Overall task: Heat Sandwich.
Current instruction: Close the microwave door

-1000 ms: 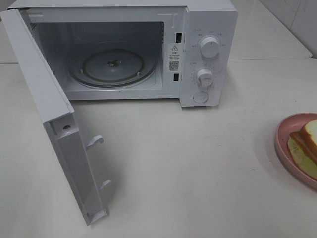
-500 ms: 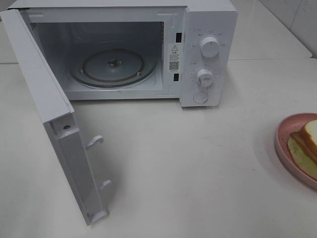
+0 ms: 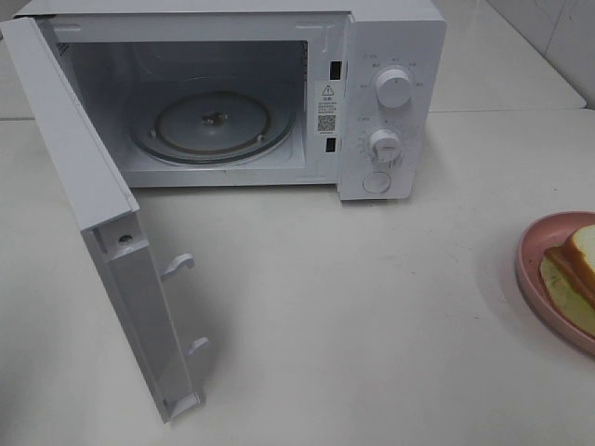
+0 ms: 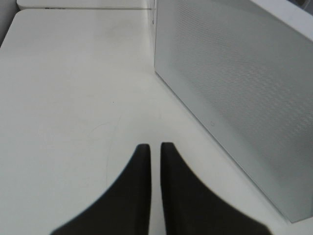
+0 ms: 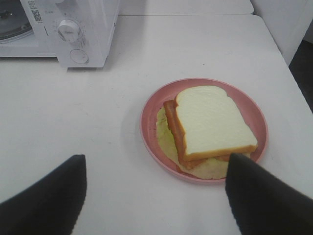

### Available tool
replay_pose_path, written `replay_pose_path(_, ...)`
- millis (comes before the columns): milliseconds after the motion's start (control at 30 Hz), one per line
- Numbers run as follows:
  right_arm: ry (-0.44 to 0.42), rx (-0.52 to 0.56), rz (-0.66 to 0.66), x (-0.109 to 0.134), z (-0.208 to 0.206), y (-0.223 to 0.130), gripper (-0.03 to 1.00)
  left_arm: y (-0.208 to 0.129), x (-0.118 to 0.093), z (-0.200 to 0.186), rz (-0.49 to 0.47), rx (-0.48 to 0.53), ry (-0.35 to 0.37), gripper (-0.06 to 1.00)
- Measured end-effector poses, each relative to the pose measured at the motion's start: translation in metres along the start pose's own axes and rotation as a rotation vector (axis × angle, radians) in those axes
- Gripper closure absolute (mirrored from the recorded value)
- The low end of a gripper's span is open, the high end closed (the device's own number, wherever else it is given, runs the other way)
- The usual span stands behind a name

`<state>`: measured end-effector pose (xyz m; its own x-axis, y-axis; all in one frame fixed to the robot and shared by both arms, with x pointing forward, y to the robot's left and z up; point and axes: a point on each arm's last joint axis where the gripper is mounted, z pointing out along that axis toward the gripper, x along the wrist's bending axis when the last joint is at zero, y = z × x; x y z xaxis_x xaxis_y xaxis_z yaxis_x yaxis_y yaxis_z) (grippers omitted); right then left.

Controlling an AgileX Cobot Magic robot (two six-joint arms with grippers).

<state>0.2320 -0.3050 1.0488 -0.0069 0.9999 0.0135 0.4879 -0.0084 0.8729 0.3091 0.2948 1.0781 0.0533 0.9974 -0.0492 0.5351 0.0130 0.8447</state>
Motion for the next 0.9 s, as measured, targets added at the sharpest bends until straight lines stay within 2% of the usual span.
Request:
replay_pose_path(33, 0.0, 0.0, 0.0, 0.0, 0.0, 0.0, 0.21, 0.002, 0.001, 0.005, 0.001, 0.001, 0.005, 0.93)
replay_pose_path(200, 0.0, 0.0, 0.0, 0.0, 0.0, 0.0, 0.21, 0.006, 0.004, 0.025, 0.005, -0.024, 0.025, 0.94)
replay_pose_path(500, 0.0, 0.0, 0.0, 0.0, 0.0, 0.0, 0.21, -0.011, 0.013, 0.075, -0.004, -0.191, 0.067, 0.94)
replay_pose_path(900, 0.0, 0.0, 0.0, 0.0, 0.0, 0.0, 0.21, -0.017, 0.02, 0.107, 0.001, -0.372, 0.11, 0.94)
